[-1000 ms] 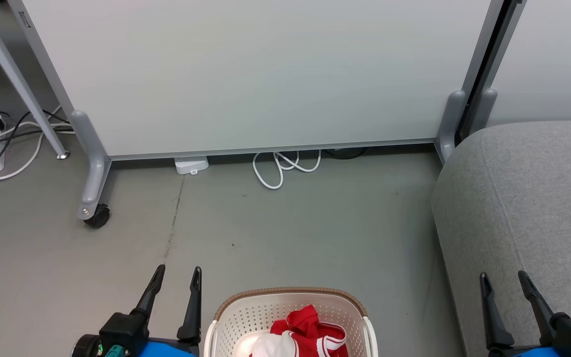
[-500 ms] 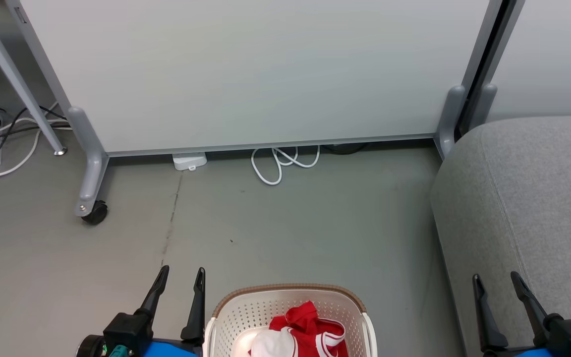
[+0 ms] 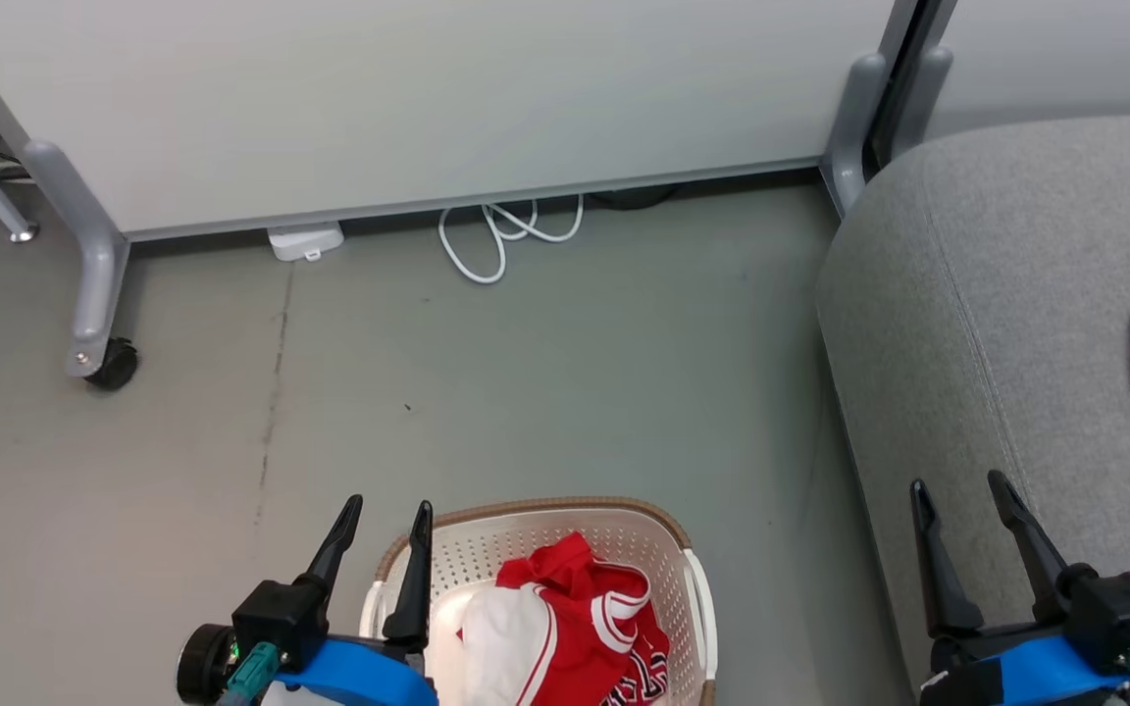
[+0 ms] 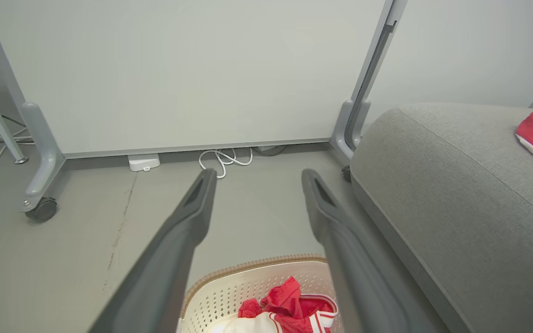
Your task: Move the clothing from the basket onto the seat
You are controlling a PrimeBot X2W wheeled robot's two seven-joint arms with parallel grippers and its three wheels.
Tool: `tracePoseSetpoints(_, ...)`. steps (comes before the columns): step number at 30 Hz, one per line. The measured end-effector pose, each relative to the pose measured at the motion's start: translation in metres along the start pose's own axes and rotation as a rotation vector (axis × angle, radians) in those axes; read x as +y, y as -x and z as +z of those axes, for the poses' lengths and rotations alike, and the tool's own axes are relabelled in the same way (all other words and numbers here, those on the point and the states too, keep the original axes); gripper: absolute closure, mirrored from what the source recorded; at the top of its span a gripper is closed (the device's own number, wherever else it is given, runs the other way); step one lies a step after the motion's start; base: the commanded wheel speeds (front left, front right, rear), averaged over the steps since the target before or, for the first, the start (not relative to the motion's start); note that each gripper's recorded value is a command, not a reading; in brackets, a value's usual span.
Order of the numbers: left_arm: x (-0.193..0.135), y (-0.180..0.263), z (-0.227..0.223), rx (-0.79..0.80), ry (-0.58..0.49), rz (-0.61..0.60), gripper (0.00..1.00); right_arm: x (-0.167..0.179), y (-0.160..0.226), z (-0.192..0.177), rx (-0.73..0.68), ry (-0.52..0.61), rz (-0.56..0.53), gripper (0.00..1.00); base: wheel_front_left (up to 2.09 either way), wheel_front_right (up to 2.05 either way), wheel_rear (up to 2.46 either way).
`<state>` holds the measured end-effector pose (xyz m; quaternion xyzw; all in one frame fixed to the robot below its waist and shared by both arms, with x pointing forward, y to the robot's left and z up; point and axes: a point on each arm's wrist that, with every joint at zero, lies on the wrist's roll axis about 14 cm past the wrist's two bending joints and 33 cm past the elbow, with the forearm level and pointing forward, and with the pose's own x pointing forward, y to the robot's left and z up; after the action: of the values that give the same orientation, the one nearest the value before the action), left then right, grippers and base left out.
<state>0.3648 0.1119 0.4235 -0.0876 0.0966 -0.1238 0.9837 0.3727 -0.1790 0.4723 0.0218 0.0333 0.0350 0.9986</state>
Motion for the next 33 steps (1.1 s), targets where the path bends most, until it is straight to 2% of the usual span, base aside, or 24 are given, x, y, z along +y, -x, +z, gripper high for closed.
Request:
tracePoseSetpoints(17, -0.039, -0.062, -0.101, 0.306, 0.038, -0.177, 0.00, -0.025, -0.023, -0.035, 0.087, 0.001, -0.071, 0.00, 0.00, 0.00, 0.00)
tracePoseSetpoints(25, -0.044, -0.070, -0.156, 0.463, 0.050, -0.223, 0.00, -0.039, -0.021, -0.062, 0.154, -0.008, -0.116, 0.00, 0.00, 0.00, 0.00)
tracePoseSetpoints(33, -0.052, -0.075, -0.203, 0.582, 0.013, -0.313, 0.00, -0.052, -0.024, -0.082, 0.196, -0.012, -0.156, 0.00, 0.00, 0.00, 0.00)
